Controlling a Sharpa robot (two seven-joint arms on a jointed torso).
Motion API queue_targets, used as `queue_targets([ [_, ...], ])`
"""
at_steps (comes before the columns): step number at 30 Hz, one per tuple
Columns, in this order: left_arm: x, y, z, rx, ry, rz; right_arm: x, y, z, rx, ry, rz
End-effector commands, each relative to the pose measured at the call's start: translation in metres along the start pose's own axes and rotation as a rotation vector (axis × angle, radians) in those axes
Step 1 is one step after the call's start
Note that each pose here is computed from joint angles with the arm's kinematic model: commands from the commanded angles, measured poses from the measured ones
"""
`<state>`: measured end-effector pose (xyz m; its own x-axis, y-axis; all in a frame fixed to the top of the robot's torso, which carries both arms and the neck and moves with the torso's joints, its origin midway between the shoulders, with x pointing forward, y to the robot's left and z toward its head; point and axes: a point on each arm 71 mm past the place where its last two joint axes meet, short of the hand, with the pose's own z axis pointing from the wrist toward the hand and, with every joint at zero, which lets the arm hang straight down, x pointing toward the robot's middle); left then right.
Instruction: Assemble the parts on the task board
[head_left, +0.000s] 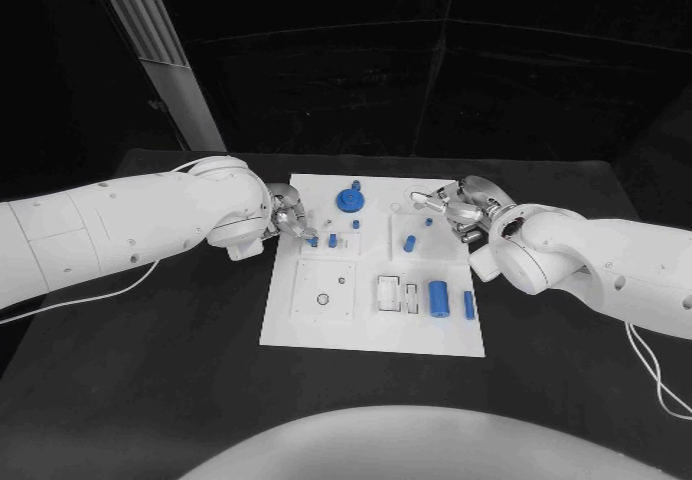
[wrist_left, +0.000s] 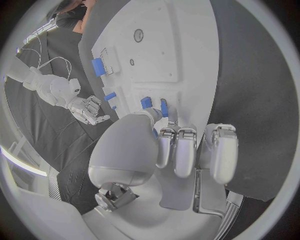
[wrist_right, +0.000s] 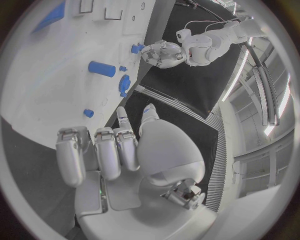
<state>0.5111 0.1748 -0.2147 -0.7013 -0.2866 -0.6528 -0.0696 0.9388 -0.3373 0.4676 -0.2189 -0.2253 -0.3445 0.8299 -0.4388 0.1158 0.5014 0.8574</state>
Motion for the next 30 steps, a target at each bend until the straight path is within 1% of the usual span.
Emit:
queue_targets([
  [1,0.0055,-0.0011,0.0009,-0.009,0.031,0.021,-0.0001,0.0017,-0.0002,-0.01,-0.003,-0.002],
  [12,0.0064,-0.0009,0.0008,-0.006,0.039,0.025,-0.0003,0.0016,-0.0002,-0.01,-0.004,-0.002],
  [30,0.0071,-0.0014,0.001,-0.004,0.038,0.024,-0.0003,0.0014,-0.0001,-0.009,-0.002,-0.002],
])
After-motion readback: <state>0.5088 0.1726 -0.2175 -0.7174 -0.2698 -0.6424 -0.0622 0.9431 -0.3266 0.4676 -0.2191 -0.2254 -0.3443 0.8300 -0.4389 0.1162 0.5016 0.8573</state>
